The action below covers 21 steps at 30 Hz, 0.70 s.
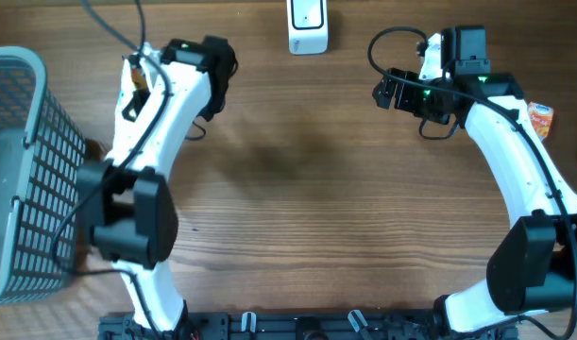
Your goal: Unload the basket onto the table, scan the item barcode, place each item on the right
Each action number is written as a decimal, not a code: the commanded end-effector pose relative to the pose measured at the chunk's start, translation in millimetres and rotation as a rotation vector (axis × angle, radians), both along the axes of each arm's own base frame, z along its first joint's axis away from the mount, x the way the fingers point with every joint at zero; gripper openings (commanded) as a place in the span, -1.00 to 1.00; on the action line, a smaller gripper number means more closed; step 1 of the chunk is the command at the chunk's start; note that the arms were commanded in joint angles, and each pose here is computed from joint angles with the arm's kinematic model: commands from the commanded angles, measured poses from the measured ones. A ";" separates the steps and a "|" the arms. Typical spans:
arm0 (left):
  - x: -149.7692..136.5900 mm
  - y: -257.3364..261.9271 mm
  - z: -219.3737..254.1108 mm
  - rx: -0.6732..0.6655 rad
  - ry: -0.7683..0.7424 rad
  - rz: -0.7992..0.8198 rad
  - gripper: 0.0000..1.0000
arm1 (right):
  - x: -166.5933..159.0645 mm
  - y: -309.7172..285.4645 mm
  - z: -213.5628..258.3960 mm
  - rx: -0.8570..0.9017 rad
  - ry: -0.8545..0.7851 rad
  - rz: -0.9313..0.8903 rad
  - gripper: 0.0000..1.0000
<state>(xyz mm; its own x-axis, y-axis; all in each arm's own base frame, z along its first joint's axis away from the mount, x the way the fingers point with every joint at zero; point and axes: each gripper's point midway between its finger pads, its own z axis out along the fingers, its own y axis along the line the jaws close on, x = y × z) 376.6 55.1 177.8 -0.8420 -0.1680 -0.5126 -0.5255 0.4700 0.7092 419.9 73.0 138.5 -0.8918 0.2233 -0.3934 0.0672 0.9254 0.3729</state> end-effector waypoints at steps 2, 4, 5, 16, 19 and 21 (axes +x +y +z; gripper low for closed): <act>2.8 -28.3 -29.4 0.013 0.021 -0.040 -0.92 | 1.8 -2.4 -4.7 -0.009 0.010 -0.013 0.99; -0.9 -44.0 -55.7 -0.019 0.050 -0.054 -0.92 | 1.8 -2.4 -4.7 -0.008 0.010 -0.013 0.99; -5.9 -54.1 -72.9 -0.048 0.085 -0.060 -0.92 | 1.8 -2.4 -4.7 -0.009 0.010 -0.013 1.00; -65.8 -166.3 -131.3 -0.258 0.296 -0.201 -0.12 | 1.8 -2.4 -4.7 -0.009 0.010 -0.013 0.99; -84.4 -176.7 -135.3 -0.309 0.371 -0.186 0.09 | 1.7 -2.4 -4.8 -0.009 0.011 -0.013 1.00; -92.6 -175.2 -126.6 -0.331 0.409 -0.153 0.07 | 1.8 -2.4 -4.7 -0.009 0.010 -0.013 0.99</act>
<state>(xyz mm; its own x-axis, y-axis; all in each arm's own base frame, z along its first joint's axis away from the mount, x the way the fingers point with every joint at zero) 296.8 -117.9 47.0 -0.9886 -0.0598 -0.1382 -0.1377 0.7312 0.6681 419.9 73.0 138.5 -0.8918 0.2233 -0.3934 0.0672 0.9254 0.3729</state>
